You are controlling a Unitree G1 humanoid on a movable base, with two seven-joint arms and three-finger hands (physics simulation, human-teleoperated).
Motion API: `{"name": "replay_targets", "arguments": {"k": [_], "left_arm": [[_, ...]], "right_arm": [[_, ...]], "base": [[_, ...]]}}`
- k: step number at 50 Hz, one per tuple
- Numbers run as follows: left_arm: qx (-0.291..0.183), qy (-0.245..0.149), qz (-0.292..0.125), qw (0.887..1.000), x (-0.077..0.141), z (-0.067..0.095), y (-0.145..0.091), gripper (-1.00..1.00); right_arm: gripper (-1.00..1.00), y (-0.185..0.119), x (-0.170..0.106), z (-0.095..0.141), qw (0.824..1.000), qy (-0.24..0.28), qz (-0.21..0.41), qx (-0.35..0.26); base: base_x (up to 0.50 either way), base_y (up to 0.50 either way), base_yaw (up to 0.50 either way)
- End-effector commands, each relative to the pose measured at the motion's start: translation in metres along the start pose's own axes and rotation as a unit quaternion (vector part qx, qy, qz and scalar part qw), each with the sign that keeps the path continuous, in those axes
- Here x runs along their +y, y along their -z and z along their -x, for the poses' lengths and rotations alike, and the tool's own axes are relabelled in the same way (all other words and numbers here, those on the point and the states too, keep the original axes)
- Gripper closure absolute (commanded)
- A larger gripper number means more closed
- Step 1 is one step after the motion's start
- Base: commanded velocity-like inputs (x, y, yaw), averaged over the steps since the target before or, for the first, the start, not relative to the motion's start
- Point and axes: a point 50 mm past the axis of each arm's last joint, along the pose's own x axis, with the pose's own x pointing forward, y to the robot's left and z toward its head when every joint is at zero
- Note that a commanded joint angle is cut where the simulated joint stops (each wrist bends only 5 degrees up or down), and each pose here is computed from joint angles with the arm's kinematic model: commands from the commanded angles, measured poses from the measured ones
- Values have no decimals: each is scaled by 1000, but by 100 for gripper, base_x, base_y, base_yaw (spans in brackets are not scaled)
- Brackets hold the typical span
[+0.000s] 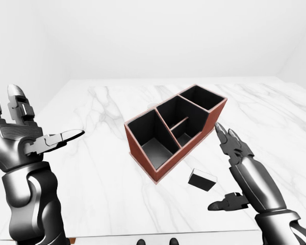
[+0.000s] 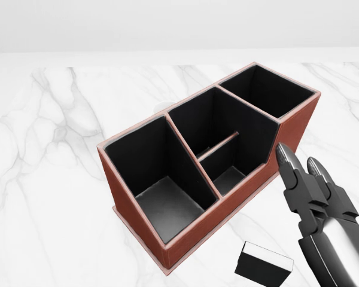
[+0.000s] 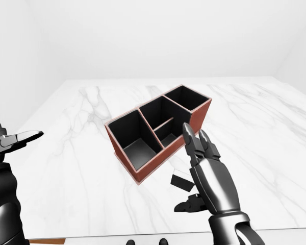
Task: Pick up the book and place it in the left compartment of the caddy.
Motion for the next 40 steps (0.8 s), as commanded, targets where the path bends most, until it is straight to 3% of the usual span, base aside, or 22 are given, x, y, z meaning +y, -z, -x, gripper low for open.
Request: {"name": "replay_targets", "arguments": {"k": [1, 16, 40], "left_arm": [[-1, 0, 1, 1000, 0, 0, -1, -100], [16, 1, -4, 1000, 0, 0, 8, -100], [-13, 4, 2, 1000, -4, 2, -6, -100]], "right_arm": [[-100, 5, 2, 3, 1000, -25, -11, -14], [-100, 16, -3, 6, 999, -27, -29, -17], [-100, 56, -1, 17, 993, -19, -85, 75]], "base": [[0, 0, 0], [0, 0, 0], [0, 0, 0]]}}
